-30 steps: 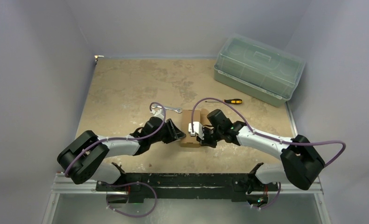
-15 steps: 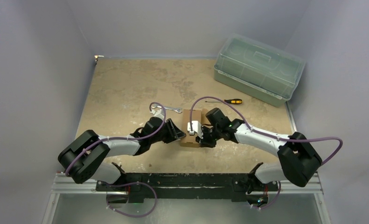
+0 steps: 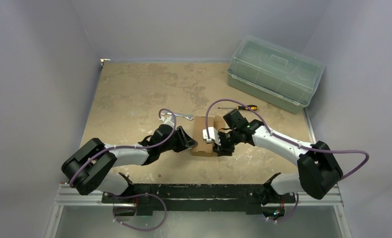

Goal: Fold the paper box

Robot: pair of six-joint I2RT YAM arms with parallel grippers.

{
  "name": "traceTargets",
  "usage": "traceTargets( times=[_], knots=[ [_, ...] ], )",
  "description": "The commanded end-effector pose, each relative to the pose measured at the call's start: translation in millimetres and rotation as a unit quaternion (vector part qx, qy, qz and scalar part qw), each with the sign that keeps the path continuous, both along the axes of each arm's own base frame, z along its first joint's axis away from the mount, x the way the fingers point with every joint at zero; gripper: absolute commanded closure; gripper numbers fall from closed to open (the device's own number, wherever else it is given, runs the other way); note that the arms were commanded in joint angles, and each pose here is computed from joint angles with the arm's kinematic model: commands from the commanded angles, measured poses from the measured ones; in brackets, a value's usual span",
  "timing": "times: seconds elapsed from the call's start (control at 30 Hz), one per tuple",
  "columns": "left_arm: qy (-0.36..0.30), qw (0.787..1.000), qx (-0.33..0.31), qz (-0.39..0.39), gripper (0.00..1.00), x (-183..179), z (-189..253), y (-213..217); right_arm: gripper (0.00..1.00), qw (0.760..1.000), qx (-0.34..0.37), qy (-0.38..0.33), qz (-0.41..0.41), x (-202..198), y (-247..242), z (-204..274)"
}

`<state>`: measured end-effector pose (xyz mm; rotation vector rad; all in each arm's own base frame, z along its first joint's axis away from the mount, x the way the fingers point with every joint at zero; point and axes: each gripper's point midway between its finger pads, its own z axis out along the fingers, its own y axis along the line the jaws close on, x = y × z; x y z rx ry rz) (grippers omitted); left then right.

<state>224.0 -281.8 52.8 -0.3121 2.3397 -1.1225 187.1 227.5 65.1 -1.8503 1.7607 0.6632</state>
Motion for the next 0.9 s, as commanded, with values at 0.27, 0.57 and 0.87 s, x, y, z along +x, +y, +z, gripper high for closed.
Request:
traceTargets(
  times=[0.27,0.57,0.87],
  knots=[
    [0.010,1.000,0.014,0.001,0.65,-3.1,-9.6,4.4,0.65,1.000,-0.013,-0.007,0.013,1.9,-4.6,-12.8],
    [0.009,1.000,0.014,0.000,0.65,-2.8,-9.5,3.8,1.00,1.000,-0.012,0.006,0.016,-2.0,-2.1,-14.0],
    [0.009,1.000,0.010,-0.001,0.65,-1.9,-8.6,1.7,1.00,0.999,0.023,0.025,0.018,-8.6,11.6,2.9]
  ],
)
